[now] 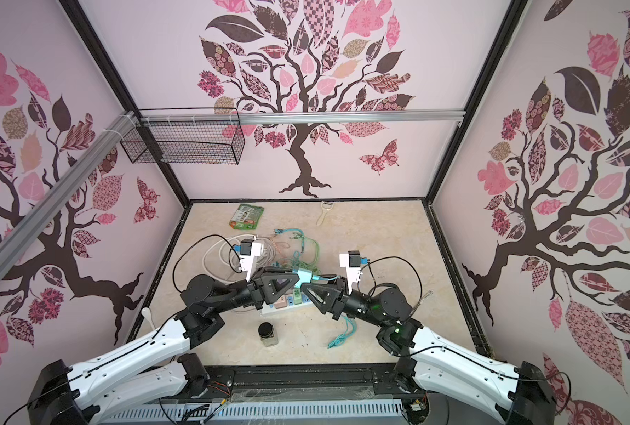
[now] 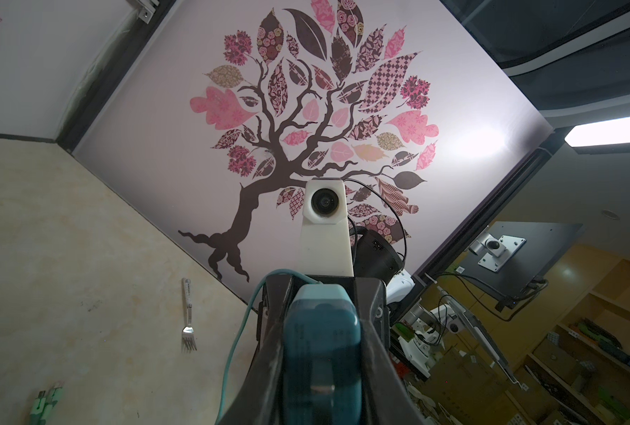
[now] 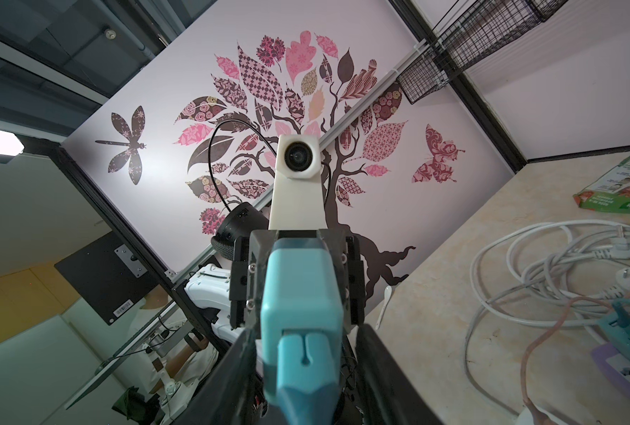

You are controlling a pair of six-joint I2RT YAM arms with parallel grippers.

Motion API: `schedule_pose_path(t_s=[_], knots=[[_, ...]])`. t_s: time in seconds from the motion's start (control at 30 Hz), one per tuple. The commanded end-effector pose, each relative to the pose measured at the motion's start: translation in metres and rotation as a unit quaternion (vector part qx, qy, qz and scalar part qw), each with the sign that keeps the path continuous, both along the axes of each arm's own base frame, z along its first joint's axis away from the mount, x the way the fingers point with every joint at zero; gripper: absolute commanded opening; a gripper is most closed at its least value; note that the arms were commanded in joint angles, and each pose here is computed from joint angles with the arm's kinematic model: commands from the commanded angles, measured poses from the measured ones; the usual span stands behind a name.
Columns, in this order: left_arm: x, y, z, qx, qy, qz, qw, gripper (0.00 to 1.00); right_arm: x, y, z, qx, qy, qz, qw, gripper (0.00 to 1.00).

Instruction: Insert the plug

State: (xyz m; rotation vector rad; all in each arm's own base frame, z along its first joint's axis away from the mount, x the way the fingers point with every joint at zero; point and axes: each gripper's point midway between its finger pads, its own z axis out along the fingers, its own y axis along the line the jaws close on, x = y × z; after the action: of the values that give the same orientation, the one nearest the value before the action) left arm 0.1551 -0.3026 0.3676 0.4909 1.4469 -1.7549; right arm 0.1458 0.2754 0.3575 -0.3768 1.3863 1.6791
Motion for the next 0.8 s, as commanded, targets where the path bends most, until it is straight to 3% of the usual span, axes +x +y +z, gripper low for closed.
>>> schedule_pose_path(t_s=[0.0, 0.5, 0.6, 0.77], knots=[[-0.005, -0.001, -0.003, -0.006, -0.013, -0.006, 1.000, 0.00, -0.004, -0.008, 0.039, 0.041, -0.036, -0.005, 0.998, 0.45], [-0.007, -0.002, -0.004, -0.008, -0.014, -0.004, 1.000, 0.00, -0.008, -0.008, 0.046, 0.047, -0.039, 0.004, 0.998, 0.28], [-0.005, -0.002, -0.007, -0.004, -0.011, 0.000, 1.000, 0.10, -0.005, -0.007, 0.040, 0.033, -0.033, -0.002, 0.999, 0.22], [-0.004, 0.000, -0.012, 0.004, -0.008, 0.009, 1.000, 0.17, -0.002, -0.007, 0.034, 0.020, -0.022, -0.009, 1.000, 0.19]])
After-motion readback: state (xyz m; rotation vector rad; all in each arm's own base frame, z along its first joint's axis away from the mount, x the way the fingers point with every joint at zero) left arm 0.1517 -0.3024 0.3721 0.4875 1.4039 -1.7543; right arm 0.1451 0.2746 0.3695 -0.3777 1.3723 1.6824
